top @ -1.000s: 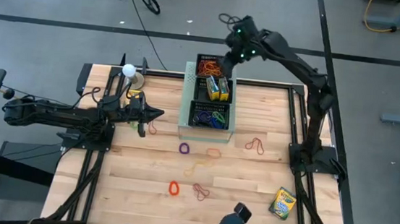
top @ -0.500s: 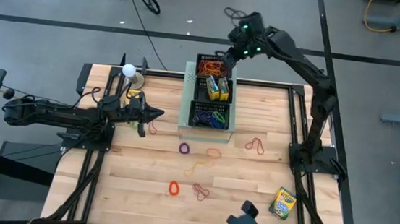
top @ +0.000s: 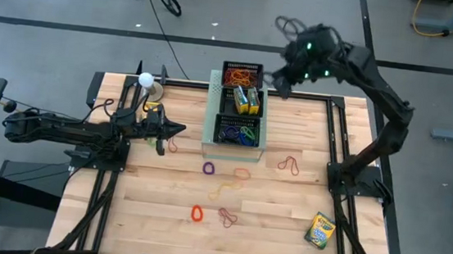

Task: Pick & Place Office Desk Supplies
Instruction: Put the black spring keychain into the bottom black bin on the shelf

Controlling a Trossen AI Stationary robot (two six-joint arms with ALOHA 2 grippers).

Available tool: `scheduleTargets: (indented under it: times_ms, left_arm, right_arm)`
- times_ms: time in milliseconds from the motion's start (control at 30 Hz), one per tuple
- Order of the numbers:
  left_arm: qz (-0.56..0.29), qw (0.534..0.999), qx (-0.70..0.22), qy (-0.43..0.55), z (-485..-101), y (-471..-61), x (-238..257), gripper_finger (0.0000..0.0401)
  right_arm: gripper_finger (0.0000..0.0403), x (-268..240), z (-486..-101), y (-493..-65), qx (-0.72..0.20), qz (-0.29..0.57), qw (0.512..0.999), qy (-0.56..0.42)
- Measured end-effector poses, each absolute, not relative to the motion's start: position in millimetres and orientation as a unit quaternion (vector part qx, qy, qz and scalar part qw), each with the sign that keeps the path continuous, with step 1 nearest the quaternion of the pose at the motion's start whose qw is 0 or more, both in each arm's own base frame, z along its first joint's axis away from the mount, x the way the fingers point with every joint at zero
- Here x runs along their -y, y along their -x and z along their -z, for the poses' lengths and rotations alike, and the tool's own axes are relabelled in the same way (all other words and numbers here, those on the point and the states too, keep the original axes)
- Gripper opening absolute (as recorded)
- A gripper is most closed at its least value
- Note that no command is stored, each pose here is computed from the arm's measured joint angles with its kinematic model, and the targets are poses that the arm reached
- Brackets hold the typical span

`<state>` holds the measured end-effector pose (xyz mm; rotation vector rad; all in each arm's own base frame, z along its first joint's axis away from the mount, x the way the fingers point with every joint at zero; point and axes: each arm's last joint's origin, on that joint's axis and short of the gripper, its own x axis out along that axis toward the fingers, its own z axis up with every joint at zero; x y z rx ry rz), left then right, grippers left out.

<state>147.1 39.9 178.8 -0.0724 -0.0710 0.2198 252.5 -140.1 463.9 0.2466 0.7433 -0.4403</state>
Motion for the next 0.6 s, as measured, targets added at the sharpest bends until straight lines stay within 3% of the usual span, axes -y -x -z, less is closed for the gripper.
scheduleTargets:
  times_ms: [167,300,600]
  left_arm:
    - [-0.110,0.993,0.036,0.036,-179,-147,-40,0.0020]
    - [-0.110,0.993,0.036,0.036,-179,-147,-40,0.0020]
    - [-0.110,0.993,0.036,0.036,-179,-147,-40,0.0020]
  right_arm:
    - [0.0036,90,-457,-279,-0.379,0.145,0.906,-0.117]
    - [0.0036,67,-430,-300,-0.405,0.152,0.894,-0.118]
    - [0.0036,67,-354,-324,-0.445,0.179,0.867,-0.134]
